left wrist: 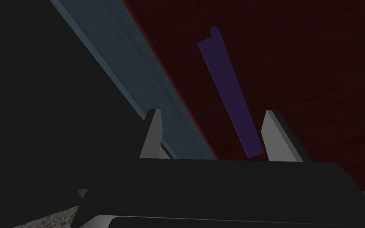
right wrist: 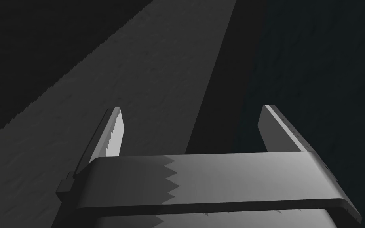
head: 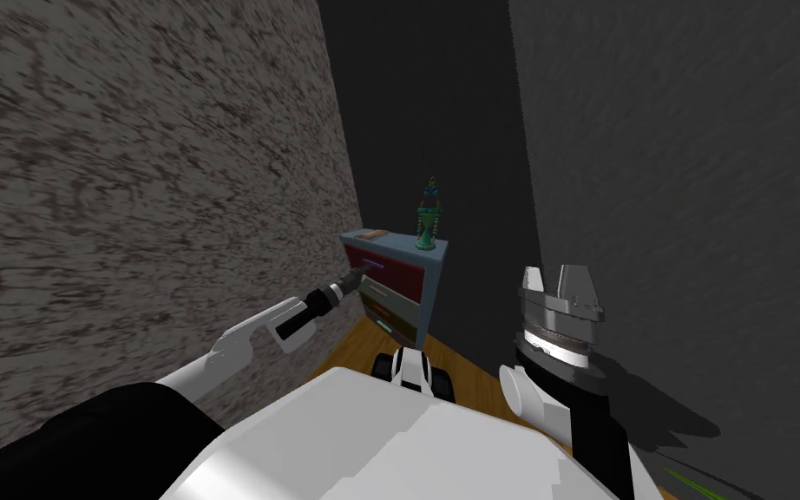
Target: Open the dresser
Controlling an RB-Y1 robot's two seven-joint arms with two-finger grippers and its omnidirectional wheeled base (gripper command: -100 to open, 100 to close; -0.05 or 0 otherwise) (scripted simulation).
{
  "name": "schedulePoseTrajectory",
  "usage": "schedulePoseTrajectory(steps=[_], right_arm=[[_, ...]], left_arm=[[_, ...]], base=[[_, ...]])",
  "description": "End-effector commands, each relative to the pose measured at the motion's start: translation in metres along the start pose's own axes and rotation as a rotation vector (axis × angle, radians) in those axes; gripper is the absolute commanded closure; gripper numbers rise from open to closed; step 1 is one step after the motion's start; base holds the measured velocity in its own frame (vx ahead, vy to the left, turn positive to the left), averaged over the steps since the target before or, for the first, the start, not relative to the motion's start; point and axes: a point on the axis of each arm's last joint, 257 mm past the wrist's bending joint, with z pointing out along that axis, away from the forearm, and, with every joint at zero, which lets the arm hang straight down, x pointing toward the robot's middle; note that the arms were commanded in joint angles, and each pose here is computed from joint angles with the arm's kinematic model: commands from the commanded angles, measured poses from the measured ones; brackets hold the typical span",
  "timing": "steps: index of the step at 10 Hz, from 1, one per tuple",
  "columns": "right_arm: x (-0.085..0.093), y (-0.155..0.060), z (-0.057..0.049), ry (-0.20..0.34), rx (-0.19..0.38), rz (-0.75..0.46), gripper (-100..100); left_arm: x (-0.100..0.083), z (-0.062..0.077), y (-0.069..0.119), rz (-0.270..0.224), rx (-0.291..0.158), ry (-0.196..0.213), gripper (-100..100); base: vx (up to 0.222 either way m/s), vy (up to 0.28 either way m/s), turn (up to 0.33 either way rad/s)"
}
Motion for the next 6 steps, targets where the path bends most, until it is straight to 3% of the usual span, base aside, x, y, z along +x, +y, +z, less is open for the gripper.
schedulePoseTrajectory(steps=[1,4,5,6], right_arm=[[0.0,0.0,0.0,0.0,0.0,0.0,0],[0.0,0.0,0.0,0.0,0.0,0.0,0],[0.0,0.0,0.0001,0.0,0.0,0.0,0],[0.0,0.0,0.0001,0.0,0.0,0.0,0]], left_arm=[[-0.0077,0.0037,0.0086,-0.006,-0.008,-0.018,-100],[-0.0068,0.003,0.0061,-0.002,-0.007,-0.015,-100],[-0.0071,0.003,0.006,-0.002,-0.007,-0.016,100],[-0.0018,0.001,0.0017,0.0,-0.003,-0.004,100]], base=[[0.15,-0.076,-0.076],[0.067,-0.031,-0.016],[0.0,0.0,0.0],[-0.114,0.029,0.096]])
